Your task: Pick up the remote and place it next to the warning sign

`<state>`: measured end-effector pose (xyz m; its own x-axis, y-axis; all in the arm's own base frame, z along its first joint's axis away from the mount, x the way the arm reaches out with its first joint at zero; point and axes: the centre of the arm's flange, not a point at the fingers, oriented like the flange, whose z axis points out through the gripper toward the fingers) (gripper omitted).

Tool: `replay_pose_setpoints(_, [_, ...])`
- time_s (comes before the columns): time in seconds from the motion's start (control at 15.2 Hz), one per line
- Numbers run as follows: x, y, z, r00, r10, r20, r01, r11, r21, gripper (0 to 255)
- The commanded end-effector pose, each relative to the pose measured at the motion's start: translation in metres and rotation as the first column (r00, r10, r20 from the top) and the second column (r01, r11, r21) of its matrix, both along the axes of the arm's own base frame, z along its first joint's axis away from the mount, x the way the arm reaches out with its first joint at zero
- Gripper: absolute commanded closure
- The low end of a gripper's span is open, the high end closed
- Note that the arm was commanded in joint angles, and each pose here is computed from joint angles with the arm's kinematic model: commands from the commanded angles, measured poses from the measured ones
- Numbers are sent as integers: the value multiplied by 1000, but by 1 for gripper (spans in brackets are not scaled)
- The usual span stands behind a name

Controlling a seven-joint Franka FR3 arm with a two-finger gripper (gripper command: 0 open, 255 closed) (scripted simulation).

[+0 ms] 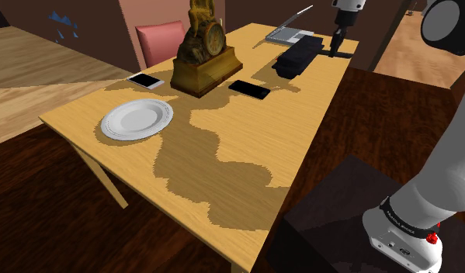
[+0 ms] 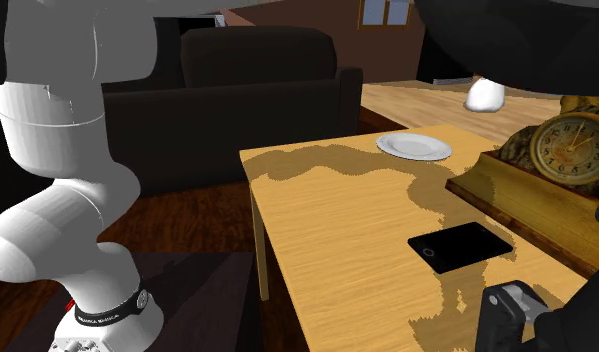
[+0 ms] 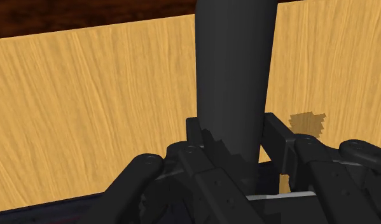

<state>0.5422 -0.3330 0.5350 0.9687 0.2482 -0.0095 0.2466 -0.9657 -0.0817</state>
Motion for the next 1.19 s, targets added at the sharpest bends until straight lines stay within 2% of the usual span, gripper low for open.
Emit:
replay_pose_setpoints(0.0, [0,0,-11,1000,0,1,0,1000,0,255])
replay_pose_setpoints(1.12, [0,0,-101,1000,0,1,0,1000,0,255])
